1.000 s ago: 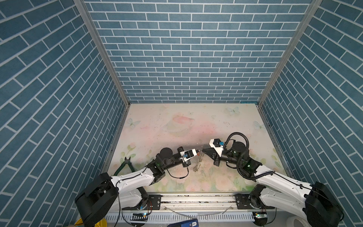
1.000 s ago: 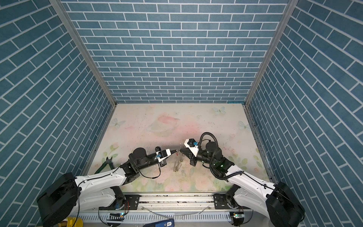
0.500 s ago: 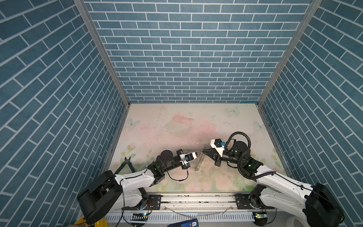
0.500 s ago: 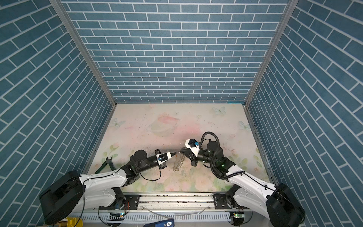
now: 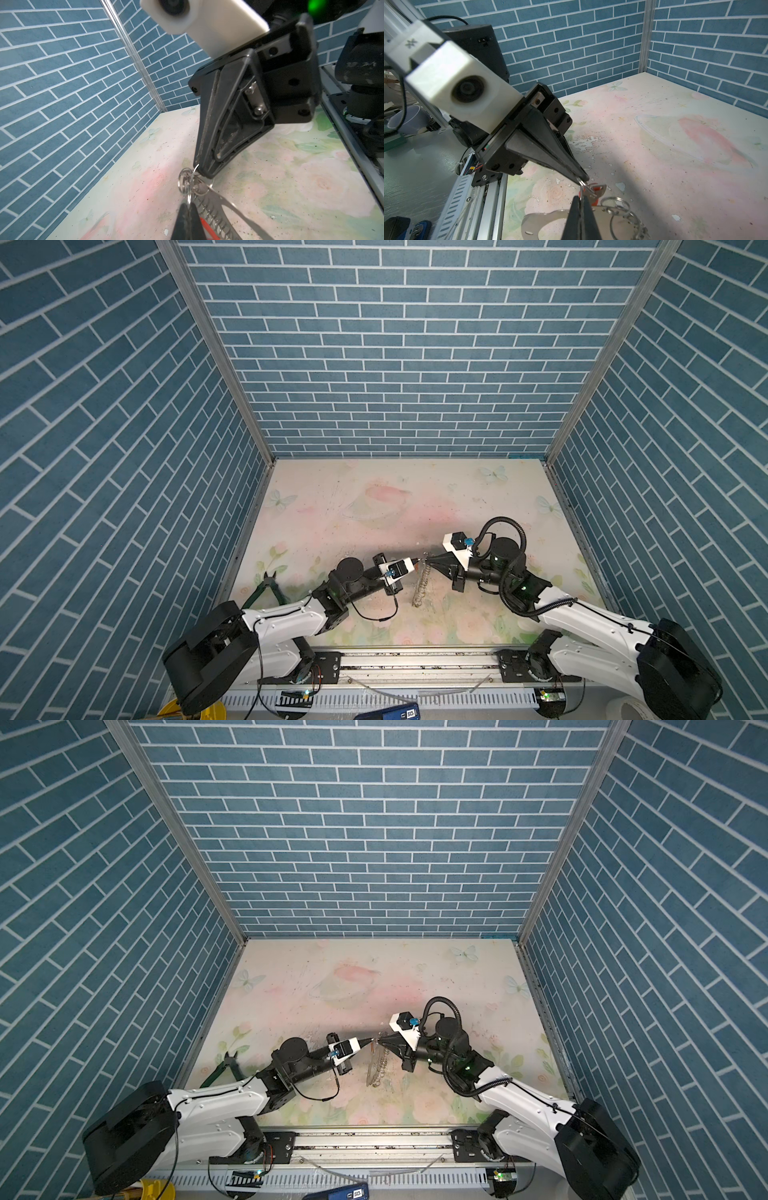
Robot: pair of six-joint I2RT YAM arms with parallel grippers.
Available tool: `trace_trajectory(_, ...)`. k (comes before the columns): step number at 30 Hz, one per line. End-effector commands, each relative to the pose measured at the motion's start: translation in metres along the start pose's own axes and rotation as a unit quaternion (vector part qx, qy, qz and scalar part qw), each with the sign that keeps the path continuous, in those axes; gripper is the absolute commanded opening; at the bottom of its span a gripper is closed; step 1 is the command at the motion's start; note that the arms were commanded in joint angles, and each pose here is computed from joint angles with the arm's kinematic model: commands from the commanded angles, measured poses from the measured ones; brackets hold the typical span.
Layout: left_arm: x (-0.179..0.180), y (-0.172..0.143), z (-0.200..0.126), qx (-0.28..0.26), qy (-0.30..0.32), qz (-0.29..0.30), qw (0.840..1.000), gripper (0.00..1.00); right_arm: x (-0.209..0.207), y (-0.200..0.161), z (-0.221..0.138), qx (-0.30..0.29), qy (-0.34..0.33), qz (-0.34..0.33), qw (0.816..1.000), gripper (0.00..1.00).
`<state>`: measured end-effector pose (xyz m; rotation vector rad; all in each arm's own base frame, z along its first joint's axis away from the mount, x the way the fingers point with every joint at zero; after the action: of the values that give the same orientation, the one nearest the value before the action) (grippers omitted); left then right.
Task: Attach keys to a key ring
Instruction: Insert the key into the keyring.
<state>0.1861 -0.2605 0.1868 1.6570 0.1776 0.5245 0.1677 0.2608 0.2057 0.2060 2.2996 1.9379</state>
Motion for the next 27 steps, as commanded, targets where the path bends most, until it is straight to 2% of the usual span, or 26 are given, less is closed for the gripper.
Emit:
trace_trajectory(1,-0.006,0.011,-0.002,-0.025,-0.022,-0.005,0.999,0.00,-0.001,0.023,0.001,-0.039,0.000,-0.014,0.999,0.00)
trace_trajectory(7,-0.011,0.013,-0.003,-0.030,-0.041,-0.011,0.999,0.00,-0.007,0.020,0.000,-0.034,-0.022,-0.012,0.999,0.00)
trace_trajectory(10,-0.011,0.014,-0.003,-0.036,-0.043,-0.016,0.998,0.00,-0.016,0.019,-0.005,-0.047,-0.038,0.019,0.998,0.00)
trace_trajectory(13,-0.011,0.016,-0.004,-0.042,-0.046,-0.021,0.998,0.00,-0.022,0.025,-0.009,-0.068,-0.031,0.043,0.996,0.00)
trace_trajectory(21,-0.008,0.023,-0.003,-0.066,-0.044,-0.035,0.996,0.00,-0.017,0.026,-0.008,-0.062,-0.008,0.045,0.997,0.00)
trace_trajectory(27,-0.002,0.031,0.001,-0.109,-0.033,-0.055,0.992,0.00,-0.016,0.024,-0.006,-0.059,0.003,0.052,0.997,0.00)
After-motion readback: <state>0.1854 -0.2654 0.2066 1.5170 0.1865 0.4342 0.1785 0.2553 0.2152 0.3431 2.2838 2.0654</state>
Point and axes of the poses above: each gripper's point midway between its finger pads, its own z axis out along the fingers, its own x axis along the line the jaws close on, y = z × x, the point moved 4 cm from there along -z, back along the fingers, and after that the axes turned 9 degrees about -z, right-handed, at the moved point
